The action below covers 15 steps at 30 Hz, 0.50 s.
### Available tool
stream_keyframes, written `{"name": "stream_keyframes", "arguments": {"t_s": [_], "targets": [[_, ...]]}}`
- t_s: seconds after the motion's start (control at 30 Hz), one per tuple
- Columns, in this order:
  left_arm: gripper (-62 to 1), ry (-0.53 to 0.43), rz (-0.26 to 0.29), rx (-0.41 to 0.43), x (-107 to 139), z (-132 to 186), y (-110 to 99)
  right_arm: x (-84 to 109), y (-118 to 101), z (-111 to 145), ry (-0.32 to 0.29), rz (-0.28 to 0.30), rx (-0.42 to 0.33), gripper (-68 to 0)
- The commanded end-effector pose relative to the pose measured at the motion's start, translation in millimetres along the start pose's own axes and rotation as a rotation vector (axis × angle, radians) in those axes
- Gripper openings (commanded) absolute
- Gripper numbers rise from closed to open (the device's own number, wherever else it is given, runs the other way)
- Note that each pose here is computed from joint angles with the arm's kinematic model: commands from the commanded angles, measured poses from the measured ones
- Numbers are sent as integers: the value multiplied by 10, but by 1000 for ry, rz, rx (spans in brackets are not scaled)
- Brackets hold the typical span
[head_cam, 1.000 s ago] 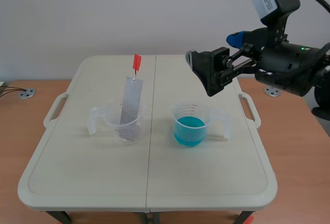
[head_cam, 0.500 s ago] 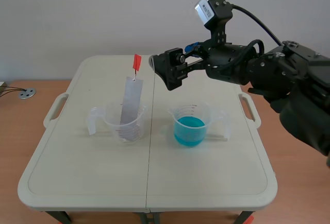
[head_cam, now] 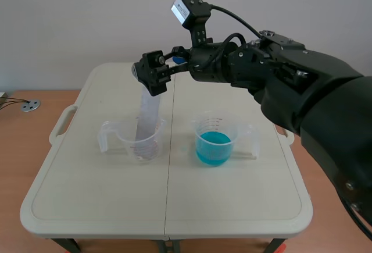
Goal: Hold the metal plate by the orange handle, dip it into the blue solution, take it out and point at it, then put the plate back in the beaker on the left.
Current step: 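Lift the metal plate out of the left beaker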
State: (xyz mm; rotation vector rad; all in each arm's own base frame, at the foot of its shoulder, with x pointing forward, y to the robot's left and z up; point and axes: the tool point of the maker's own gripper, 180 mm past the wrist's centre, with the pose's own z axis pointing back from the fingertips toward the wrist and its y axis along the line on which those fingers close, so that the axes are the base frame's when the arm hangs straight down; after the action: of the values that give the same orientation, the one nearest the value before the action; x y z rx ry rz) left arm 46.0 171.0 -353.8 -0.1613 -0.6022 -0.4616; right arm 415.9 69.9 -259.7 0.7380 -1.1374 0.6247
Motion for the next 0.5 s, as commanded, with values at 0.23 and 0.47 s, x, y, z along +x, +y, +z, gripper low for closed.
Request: {"name": "stream_keyframes", "arguments": {"t_s": [0.23,0.47], "targets": [[-593,-30,-1,-3,90,2,-7,126,24,-209,-5,-27,19,-12],[-593,-30,-1,-3,90,2,-7,129,53,-274,-15,-47,35,-12]]}}
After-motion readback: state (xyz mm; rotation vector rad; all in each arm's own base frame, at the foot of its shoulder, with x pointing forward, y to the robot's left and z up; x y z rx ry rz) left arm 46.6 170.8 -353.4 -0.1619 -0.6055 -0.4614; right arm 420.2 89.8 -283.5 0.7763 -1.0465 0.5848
